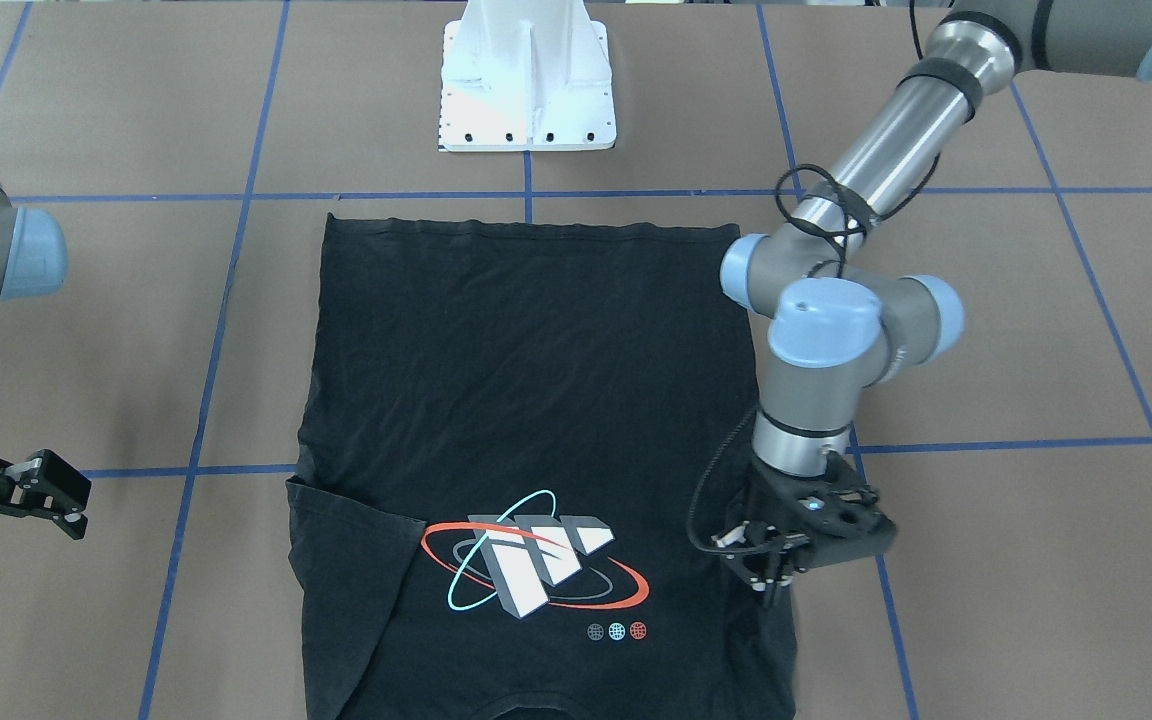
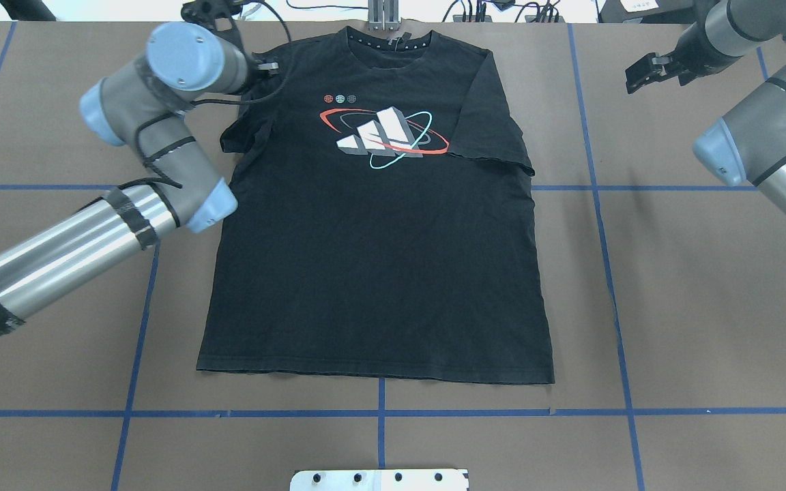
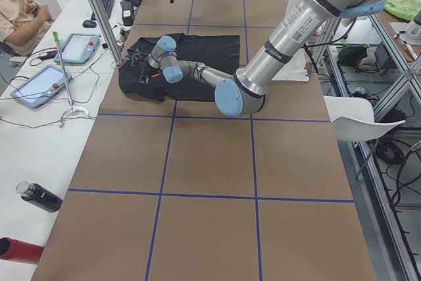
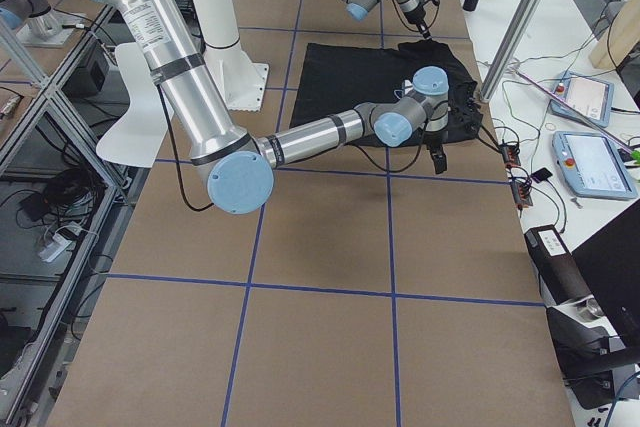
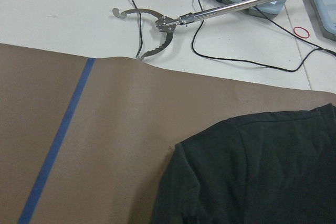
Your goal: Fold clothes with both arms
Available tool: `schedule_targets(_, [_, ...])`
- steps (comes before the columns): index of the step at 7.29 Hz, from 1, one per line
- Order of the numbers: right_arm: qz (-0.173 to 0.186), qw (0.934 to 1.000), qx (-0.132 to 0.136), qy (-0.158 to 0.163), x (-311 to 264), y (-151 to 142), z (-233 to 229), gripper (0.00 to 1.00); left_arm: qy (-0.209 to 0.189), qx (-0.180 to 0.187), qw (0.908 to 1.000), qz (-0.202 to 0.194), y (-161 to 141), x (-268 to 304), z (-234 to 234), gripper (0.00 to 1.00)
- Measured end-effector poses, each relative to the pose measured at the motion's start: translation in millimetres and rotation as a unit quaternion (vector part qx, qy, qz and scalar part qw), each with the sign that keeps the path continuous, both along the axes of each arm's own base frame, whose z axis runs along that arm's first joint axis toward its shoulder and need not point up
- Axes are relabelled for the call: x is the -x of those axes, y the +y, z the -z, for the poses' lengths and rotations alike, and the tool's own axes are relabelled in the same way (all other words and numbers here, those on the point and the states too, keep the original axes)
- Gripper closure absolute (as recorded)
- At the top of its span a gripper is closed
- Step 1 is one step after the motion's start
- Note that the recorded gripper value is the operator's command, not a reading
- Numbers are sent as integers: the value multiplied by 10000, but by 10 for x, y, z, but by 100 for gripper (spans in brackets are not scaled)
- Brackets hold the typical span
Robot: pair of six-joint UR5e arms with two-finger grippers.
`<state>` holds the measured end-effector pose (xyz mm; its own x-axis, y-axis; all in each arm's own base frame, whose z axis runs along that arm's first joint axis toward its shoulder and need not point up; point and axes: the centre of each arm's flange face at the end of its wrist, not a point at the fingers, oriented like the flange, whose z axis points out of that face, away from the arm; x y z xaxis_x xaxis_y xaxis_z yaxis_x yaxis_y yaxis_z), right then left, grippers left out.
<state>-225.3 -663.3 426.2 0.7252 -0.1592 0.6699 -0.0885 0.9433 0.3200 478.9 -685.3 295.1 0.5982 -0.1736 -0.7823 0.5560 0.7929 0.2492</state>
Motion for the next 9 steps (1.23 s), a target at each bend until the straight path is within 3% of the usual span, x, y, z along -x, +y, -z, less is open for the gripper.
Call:
schedule_targets(1, [5, 10000, 2, 3, 10, 2, -3, 0, -19, 136, 9999, 7, 34, -209, 174, 100])
schedule_targets(2, [9, 10000, 6, 2, 22, 6, -3, 0, -64, 246, 9997, 37, 21, -365, 254, 92])
schedule_targets(3, [8, 10000, 17, -2, 35, 11, -3, 0, -139, 278, 9995, 80, 17, -471, 260, 1])
schedule_targets(6, [-7, 10000, 27, -38, 71, 29, 38, 0, -351, -53, 9993, -84, 97, -496, 271, 0])
schedule_targets(9, [-276, 9988, 84, -387, 170, 344, 404, 0, -234, -857, 9922, -878, 703, 171, 262, 0])
